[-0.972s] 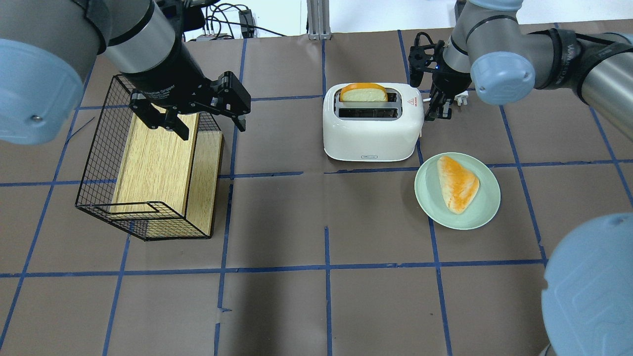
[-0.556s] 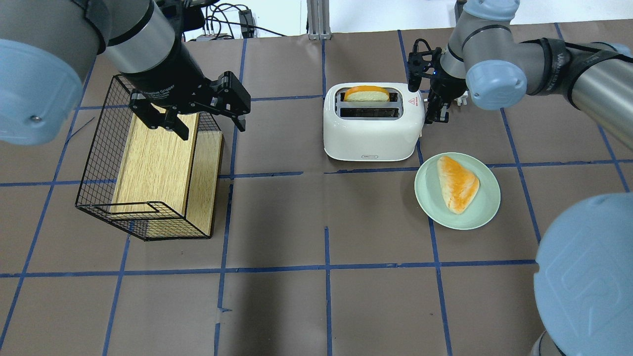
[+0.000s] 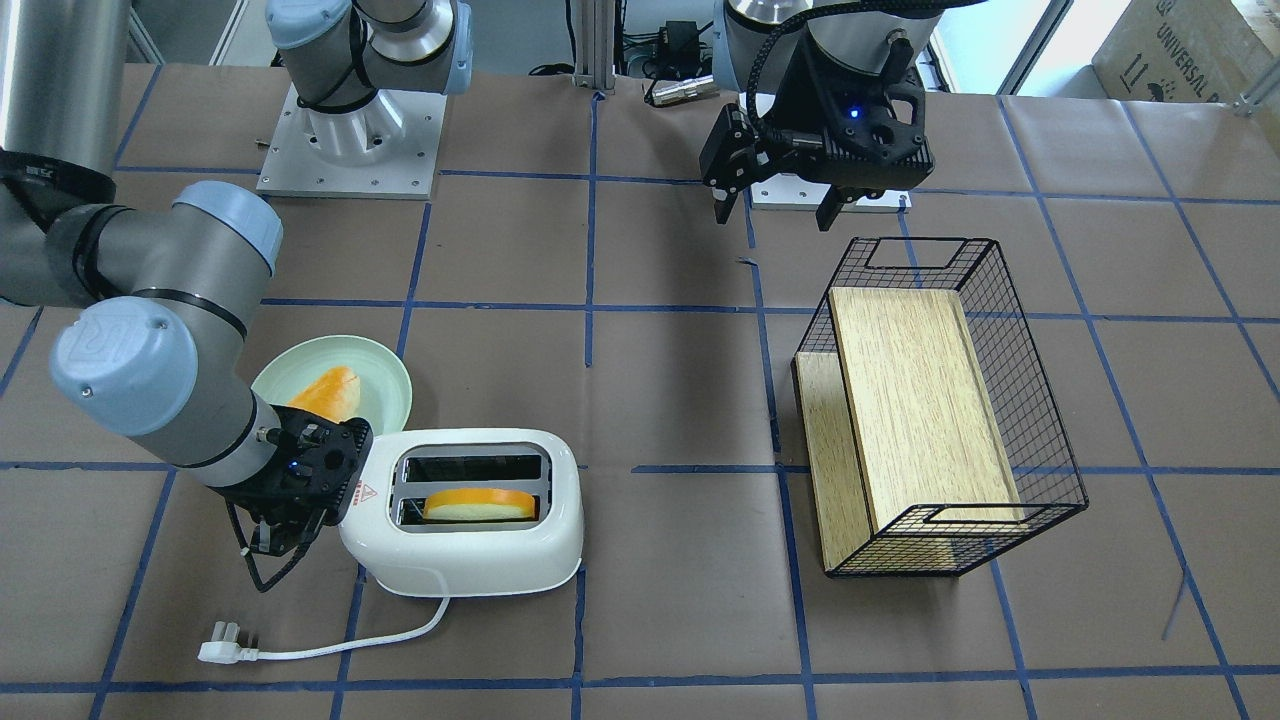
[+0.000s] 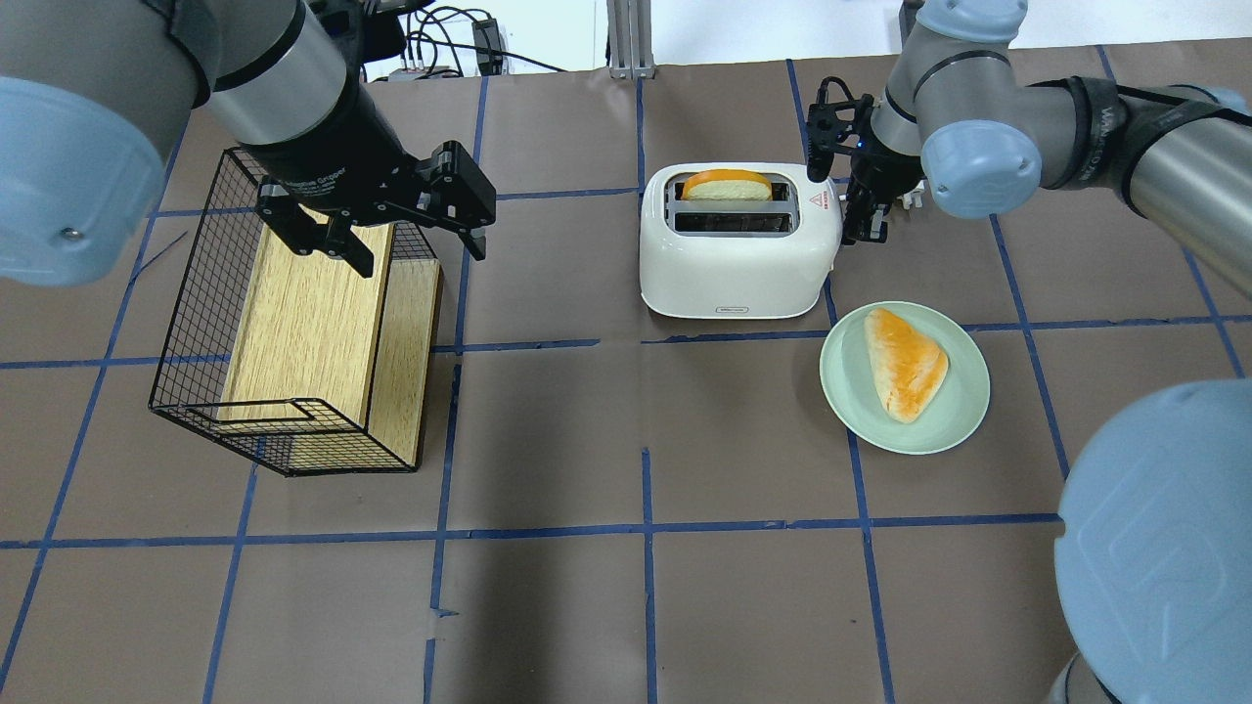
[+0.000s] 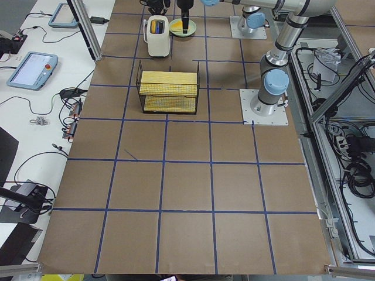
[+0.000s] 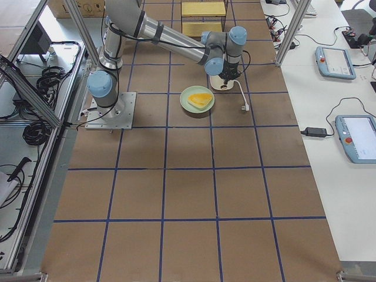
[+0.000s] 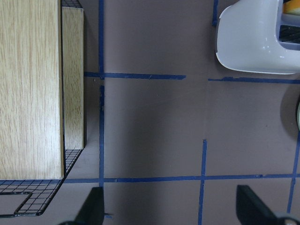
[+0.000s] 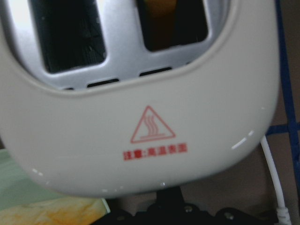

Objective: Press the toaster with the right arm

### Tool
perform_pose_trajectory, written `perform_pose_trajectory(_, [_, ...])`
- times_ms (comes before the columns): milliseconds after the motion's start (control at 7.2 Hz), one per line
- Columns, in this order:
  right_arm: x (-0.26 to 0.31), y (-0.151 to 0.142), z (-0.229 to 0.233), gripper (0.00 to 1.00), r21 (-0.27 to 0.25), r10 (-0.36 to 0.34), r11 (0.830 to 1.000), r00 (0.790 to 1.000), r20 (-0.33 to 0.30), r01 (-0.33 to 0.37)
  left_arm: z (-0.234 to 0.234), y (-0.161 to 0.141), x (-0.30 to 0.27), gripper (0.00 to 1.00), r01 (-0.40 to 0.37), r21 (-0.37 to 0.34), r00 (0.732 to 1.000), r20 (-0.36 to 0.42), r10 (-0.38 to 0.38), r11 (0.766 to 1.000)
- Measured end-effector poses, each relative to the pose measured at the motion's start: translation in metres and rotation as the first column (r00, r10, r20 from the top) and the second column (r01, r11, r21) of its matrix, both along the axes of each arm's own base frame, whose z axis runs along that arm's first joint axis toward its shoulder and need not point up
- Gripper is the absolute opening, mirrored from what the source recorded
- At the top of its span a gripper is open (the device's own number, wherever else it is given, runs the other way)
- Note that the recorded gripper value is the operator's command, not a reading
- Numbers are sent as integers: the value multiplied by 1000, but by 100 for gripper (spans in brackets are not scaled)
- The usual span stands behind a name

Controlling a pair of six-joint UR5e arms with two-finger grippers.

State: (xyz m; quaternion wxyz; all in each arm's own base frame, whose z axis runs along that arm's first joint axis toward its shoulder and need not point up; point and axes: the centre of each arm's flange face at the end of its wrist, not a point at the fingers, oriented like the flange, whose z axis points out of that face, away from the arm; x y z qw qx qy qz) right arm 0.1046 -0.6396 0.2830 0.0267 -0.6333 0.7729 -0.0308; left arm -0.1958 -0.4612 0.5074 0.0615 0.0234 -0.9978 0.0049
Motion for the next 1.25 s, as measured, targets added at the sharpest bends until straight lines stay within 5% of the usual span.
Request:
perform_pose_trajectory(278, [5, 31, 68, 100, 6, -215, 977, 977, 8, 215, 0, 0, 0, 100, 0, 0, 1000, 0, 0, 1000])
perform_pose_trajectory(417, [7, 57, 102, 100, 37, -356, 934, 934, -6, 356, 0, 0, 0, 100, 0, 0, 1000, 0, 0, 1000])
perform_pose_trajectory(556, [7, 81, 126, 100, 61, -515, 854, 857, -37, 516, 0, 0, 0, 100, 0, 1, 1000, 0, 0, 1000])
perform_pose_trajectory(833, [2, 124, 176, 100, 12, -775, 627, 625, -99, 779, 0, 0, 0, 100, 0, 1, 1000, 0, 0, 1000])
perform_pose_trajectory(1111, [2, 155, 204, 100, -14, -901, 421, 417, -116, 907, 0, 0, 0, 100, 0, 1, 1000, 0, 0, 1000])
perform_pose_trajectory(1250, [6, 165, 209, 100, -8, -933, 340, 336, -130, 940, 0, 0, 0, 100, 0, 0, 1000, 0, 0, 1000])
